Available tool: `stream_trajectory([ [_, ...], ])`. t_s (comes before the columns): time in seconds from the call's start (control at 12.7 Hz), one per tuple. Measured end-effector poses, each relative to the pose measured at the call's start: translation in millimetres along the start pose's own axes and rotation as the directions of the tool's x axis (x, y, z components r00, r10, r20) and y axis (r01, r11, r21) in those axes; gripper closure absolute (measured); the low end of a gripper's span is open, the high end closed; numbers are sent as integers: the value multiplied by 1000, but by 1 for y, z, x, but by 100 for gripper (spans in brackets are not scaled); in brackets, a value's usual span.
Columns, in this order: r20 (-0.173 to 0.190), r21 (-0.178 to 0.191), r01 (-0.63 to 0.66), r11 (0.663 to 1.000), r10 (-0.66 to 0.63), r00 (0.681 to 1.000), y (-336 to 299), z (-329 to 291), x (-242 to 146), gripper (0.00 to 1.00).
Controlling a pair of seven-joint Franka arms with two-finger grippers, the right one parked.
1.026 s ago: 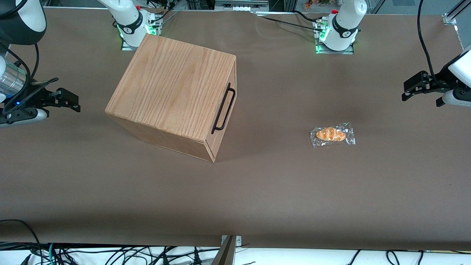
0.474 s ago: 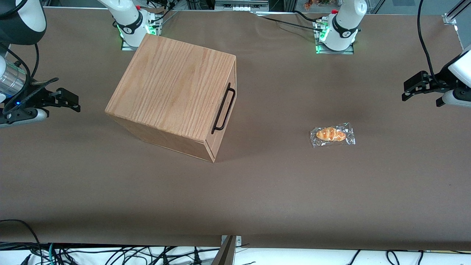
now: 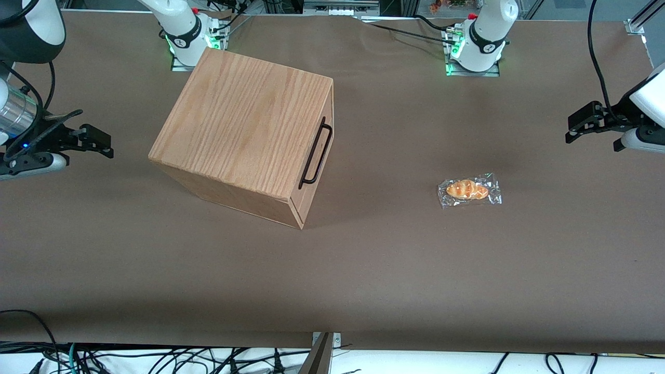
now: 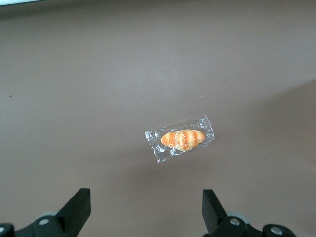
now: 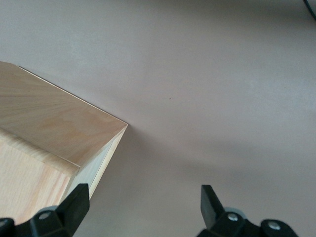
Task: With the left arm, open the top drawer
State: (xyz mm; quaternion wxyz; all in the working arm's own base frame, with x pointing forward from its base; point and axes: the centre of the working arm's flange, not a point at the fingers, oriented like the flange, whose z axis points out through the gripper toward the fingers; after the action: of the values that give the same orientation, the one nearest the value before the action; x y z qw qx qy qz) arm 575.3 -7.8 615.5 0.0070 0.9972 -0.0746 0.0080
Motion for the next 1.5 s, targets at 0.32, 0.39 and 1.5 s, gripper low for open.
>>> stream_trajectory([
  [0.32,17,-5,-21,1000,21,1000,10,11,6,0],
  [0.39,34,-17,-34,999,34,999,17,22,12,0],
  [1.5,60,-409,-197,891,241,969,240,184,89,0],
])
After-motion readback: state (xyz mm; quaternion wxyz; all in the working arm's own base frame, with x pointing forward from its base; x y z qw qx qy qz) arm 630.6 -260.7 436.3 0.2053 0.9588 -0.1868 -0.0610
